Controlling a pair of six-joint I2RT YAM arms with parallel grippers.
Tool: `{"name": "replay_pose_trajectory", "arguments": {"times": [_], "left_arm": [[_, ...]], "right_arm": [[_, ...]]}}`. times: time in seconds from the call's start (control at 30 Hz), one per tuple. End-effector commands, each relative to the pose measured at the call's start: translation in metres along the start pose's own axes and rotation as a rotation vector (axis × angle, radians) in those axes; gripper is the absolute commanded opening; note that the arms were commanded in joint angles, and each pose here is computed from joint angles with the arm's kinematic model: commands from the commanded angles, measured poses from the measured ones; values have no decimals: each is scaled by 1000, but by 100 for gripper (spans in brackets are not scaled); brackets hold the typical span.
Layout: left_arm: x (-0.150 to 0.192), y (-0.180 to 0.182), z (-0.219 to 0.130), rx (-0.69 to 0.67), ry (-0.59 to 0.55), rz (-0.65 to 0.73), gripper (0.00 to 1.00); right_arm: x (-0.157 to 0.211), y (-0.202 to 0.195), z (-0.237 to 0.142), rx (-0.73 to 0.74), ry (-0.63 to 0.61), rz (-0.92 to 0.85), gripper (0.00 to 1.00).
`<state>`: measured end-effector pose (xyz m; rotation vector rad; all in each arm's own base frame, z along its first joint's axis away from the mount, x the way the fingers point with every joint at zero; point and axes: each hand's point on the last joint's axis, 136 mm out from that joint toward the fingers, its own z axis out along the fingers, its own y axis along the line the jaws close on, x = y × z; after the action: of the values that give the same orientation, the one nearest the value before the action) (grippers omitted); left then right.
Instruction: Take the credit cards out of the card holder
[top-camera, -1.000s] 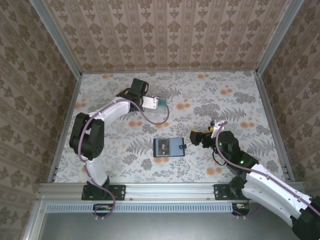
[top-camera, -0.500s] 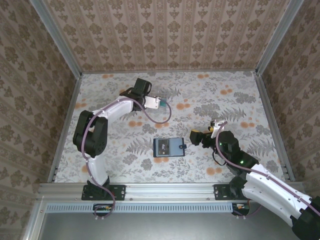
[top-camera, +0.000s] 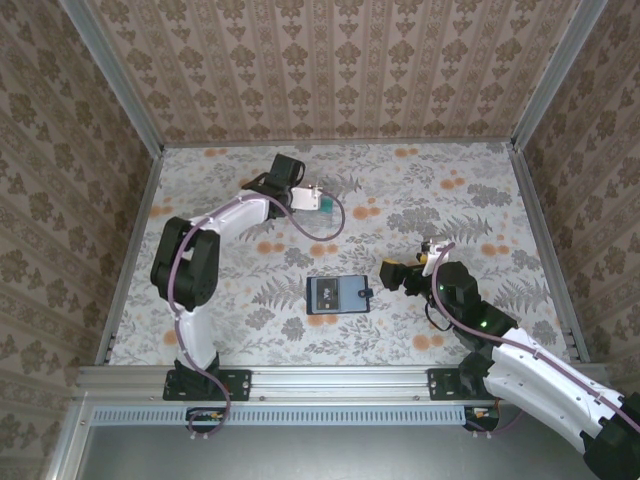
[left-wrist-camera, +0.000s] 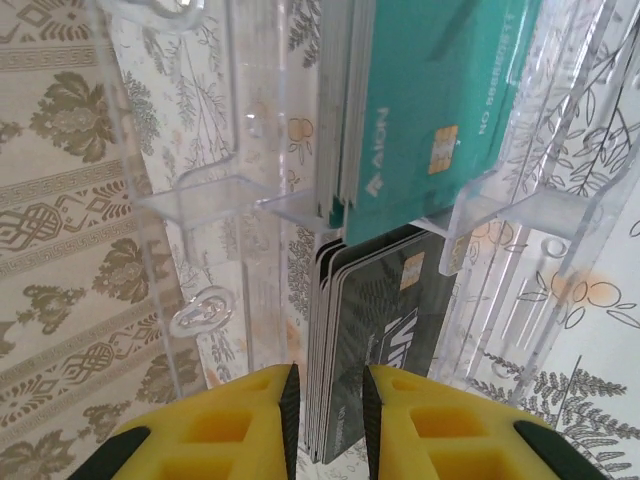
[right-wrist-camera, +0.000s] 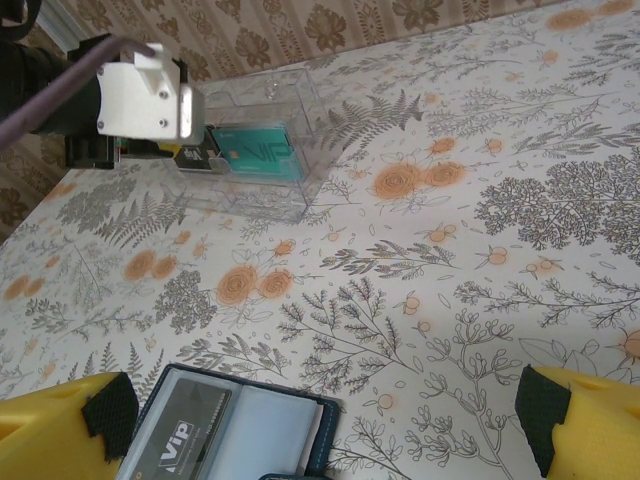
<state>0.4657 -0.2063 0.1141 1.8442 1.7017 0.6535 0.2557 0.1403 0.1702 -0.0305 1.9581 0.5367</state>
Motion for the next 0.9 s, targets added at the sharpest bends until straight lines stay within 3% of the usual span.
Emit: {"name": "replay_pose_trajectory", "arguments": {"times": [0.0, 0.17, 0.27, 0.37, 0.43, 0.57, 0.8, 0.87], "left_arm": [[-4, 34, -39, -84, -80, -185, 26], [4, 54, -88, -148, -132, -486, 27], [18, 65, -120, -220, -161, -758, 27], [31, 57, -147, -223, -200, -1000, 33], [33, 45, -161, -168, -238, -1128, 45], [47, 15, -184, -80, -265, -1396, 99], [42, -53, -202, 111, -411, -1646, 100], [38, -74, -200, 171, -413, -1715, 91]], "right_arm": [[2, 0, 1, -7, 1, 16, 100], [2, 4, 2, -24, 10, 6, 99], [3, 8, 3, -35, 45, 0, 96], [2, 17, 4, -55, 85, -9, 93], [2, 23, 5, -72, 113, -13, 91], [9, 36, 6, -103, 176, -26, 86], [35, 56, 8, -135, 297, -45, 75], [46, 62, 12, -136, 342, -53, 68]]}}
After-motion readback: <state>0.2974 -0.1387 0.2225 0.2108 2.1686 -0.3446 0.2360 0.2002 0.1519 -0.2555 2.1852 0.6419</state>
